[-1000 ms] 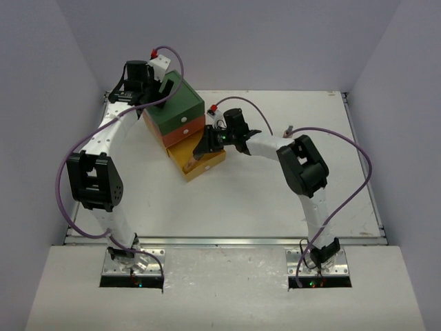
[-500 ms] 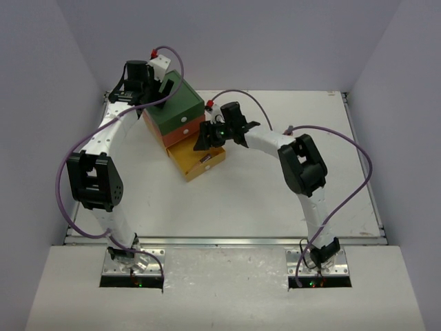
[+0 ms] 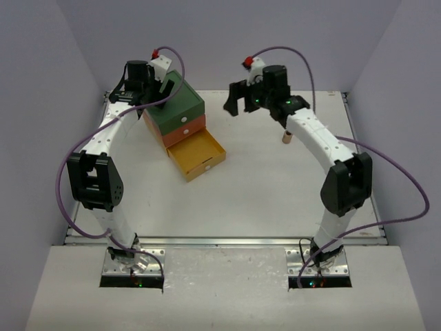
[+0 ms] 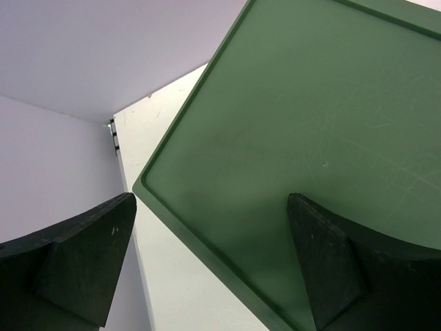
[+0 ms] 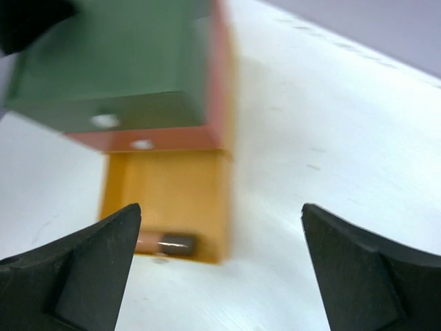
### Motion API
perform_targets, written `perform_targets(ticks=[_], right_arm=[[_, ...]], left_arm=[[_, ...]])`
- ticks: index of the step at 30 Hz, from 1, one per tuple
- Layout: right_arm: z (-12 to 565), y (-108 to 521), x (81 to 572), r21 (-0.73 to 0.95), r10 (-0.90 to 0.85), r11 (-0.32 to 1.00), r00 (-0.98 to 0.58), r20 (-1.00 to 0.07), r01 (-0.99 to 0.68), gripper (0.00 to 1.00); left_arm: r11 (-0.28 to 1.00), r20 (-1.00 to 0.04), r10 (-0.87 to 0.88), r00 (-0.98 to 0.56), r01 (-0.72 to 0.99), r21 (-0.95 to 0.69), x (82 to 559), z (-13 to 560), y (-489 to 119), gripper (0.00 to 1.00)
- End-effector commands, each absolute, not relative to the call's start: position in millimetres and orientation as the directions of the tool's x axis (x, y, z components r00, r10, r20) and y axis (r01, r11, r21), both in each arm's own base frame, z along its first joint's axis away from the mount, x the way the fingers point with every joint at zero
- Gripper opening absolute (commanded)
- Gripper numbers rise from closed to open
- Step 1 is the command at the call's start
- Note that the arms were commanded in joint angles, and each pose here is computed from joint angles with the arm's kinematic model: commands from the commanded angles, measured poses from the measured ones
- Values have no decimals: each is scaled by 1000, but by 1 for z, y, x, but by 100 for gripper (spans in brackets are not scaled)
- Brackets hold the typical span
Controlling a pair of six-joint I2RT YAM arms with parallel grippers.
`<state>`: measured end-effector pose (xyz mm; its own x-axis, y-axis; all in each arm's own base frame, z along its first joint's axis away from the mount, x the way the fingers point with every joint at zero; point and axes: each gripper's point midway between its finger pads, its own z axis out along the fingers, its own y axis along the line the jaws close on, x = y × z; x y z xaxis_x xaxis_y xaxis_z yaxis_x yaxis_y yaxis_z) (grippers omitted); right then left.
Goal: Organize the makeup
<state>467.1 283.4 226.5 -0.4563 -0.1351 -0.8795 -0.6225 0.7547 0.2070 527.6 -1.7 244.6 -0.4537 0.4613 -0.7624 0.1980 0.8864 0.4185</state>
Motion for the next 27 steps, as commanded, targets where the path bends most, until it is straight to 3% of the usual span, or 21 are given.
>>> perform_targets(ticks=[1,3,5,8,10,16,21,27], right_arm=[[222,127,500,49,-67,981,-566,-821,-187,99],[198,77,494,-117,-137,990,-616,-775,-74,99],[185,50,491,-155,-129,988,-646,-753,-17,99],[164,31,490,-125,-71,992,-685,-725,29,76],[153,25,493,-112,-51,993,-705,-707,40,68],[119,24,504,-96,-31,995,-753,-657,42,73],[92,26,510,-75,-24,997,-785,-619,29,69],[81,27,519,-46,-5,999,-793,-609,29,54]], left_arm=[[877,-657,478,-583,276,393,508,192,3,92],[879,-661,475,-581,280,386,508,191,2,92],[879,-660,475,-582,281,386,509,190,2,92],[878,-654,477,-587,279,390,508,188,3,92],[877,-653,478,-587,279,391,508,189,3,92],[874,-648,482,-590,273,402,506,190,6,92],[870,-640,488,-593,273,411,504,189,7,92],[865,-634,496,-593,272,422,505,189,9,93]])
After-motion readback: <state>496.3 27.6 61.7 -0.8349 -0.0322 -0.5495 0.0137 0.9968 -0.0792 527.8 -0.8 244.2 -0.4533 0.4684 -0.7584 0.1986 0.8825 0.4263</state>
